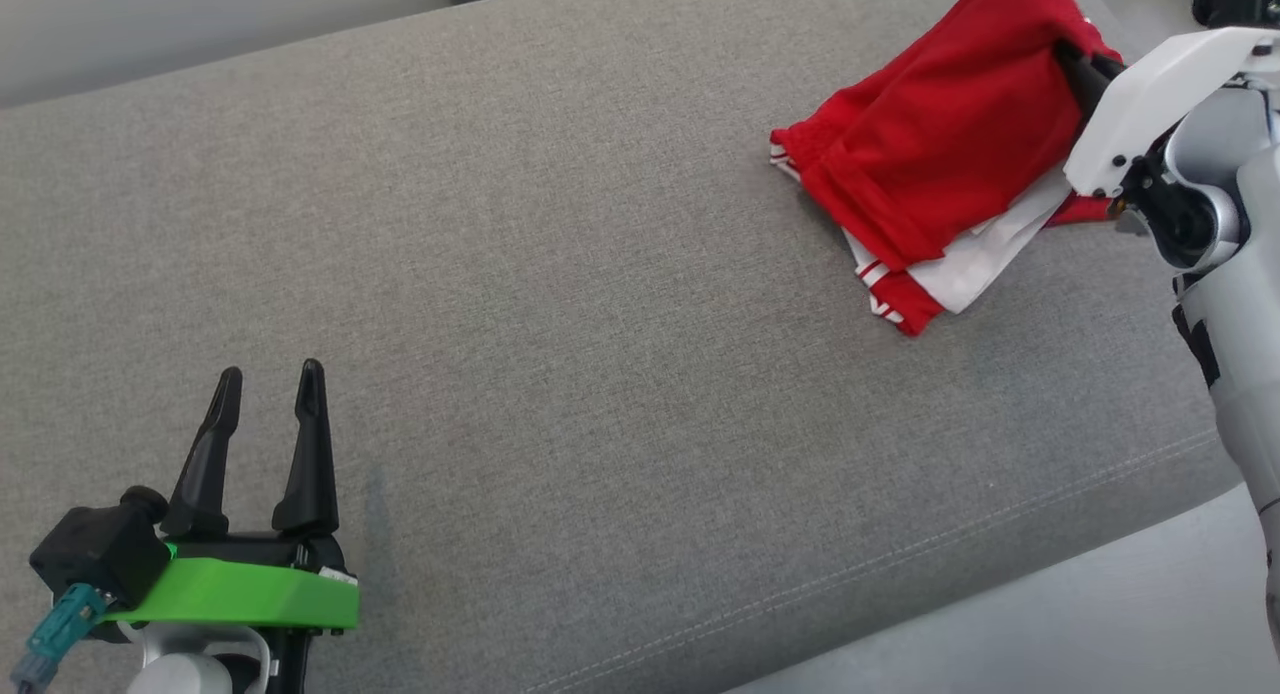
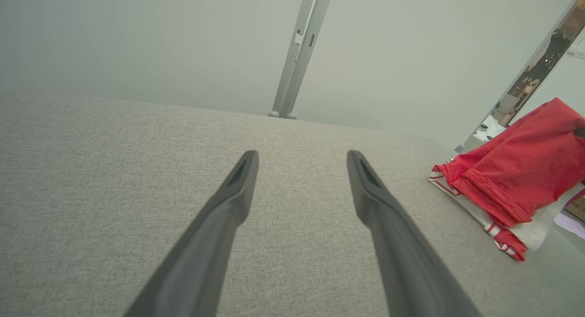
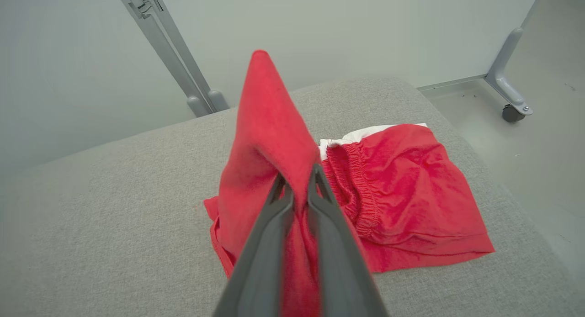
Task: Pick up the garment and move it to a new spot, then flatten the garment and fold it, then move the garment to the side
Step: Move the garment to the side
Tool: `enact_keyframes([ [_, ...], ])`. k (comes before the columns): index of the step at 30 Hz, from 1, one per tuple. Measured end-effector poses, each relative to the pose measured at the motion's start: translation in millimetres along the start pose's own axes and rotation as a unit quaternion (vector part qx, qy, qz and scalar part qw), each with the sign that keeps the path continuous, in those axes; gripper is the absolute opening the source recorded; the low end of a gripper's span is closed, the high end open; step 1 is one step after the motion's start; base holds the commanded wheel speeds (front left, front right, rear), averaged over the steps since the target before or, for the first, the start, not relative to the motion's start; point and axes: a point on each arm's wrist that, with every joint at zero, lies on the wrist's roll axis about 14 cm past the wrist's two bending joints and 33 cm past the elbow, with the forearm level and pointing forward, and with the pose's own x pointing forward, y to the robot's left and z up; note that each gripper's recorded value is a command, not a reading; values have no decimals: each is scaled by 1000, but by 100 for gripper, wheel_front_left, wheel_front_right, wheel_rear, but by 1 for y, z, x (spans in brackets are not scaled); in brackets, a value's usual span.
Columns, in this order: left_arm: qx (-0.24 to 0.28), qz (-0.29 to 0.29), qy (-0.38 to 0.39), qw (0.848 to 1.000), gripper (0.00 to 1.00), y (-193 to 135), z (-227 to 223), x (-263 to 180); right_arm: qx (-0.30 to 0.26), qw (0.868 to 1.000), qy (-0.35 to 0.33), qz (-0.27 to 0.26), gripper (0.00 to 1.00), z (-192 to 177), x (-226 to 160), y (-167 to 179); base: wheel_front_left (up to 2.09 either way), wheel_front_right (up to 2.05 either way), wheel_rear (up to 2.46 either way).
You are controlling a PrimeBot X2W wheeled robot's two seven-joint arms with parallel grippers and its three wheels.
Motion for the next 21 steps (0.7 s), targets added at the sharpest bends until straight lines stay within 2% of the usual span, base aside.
enact_keyframes([
  [11, 10, 2, 22, 1000, 100, 15, -12, 15, 0, 998, -23, -62, 0, 19, 24, -46, 0, 0, 0],
  [21, 20, 14, 45, 999, 100, 34, -23, 20, -7, 990, -31, -139, 0, 12, 38, -100, 0, 0, 0],
])
